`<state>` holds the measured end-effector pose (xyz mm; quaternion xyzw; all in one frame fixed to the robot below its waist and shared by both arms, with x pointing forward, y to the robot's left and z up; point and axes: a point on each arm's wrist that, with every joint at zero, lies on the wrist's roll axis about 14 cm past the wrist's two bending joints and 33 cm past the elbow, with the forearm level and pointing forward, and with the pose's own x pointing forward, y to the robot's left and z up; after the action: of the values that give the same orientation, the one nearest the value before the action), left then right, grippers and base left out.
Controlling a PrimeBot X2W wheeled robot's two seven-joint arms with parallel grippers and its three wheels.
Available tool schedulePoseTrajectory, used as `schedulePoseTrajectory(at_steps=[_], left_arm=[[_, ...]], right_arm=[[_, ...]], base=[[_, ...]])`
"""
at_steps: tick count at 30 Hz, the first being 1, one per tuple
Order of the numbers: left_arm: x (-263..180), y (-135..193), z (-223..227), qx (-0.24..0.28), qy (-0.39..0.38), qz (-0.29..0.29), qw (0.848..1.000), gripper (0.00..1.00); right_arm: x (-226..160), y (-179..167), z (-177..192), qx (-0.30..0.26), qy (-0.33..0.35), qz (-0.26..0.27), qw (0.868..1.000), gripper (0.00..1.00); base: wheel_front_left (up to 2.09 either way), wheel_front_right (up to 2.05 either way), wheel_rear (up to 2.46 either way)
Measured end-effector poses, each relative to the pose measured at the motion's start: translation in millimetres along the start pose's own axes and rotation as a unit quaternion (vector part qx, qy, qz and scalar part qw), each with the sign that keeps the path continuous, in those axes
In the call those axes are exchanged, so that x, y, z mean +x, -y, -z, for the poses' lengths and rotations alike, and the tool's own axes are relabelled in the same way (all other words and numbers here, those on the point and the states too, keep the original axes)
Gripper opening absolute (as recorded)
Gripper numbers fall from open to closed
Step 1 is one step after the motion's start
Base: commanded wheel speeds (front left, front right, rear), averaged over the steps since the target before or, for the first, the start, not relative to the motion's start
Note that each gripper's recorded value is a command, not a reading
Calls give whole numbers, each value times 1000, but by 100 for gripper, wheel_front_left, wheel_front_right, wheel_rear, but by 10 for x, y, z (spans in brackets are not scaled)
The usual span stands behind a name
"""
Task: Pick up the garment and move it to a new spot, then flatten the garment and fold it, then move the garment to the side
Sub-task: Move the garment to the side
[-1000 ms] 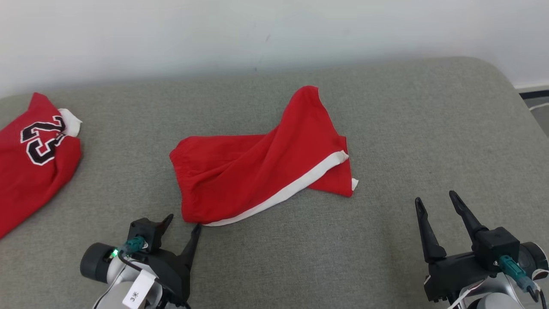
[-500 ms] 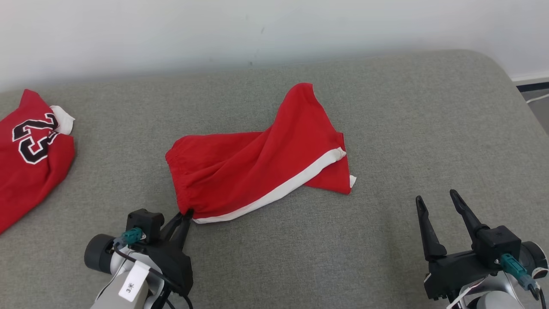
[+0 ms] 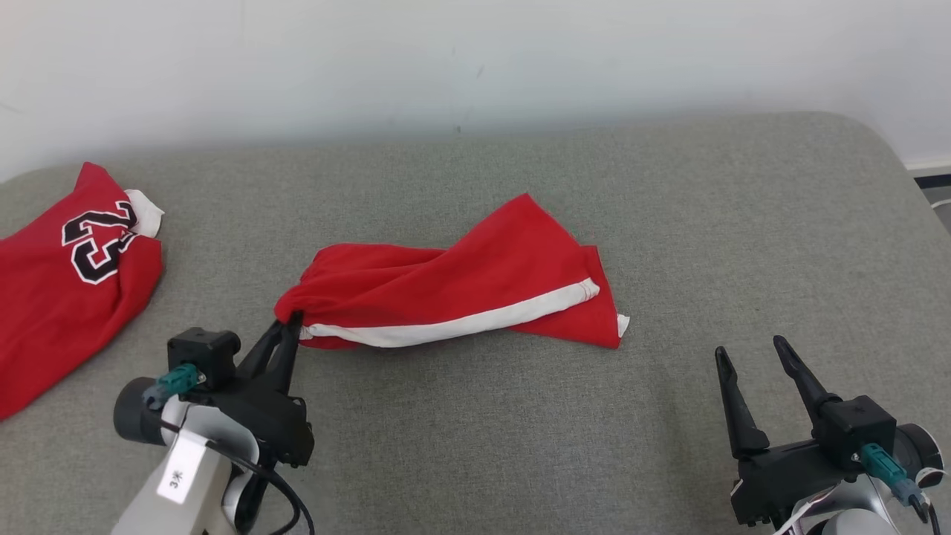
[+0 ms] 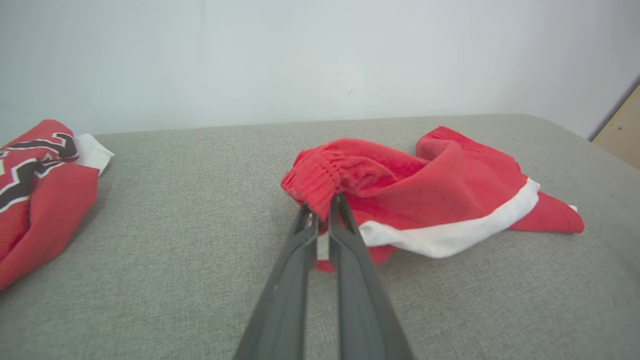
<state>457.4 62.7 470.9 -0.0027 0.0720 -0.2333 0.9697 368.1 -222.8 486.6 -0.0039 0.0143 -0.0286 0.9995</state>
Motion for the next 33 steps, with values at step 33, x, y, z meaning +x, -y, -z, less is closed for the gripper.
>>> schedulePoseTrajectory(at_steps=[33], left_arm=[[-130, -344, -308, -2, -16, -85, 996, 0]], right_arm=[[-54, -8, -24, 8, 4, -1, 1000, 100]], base=[[0, 0, 0]])
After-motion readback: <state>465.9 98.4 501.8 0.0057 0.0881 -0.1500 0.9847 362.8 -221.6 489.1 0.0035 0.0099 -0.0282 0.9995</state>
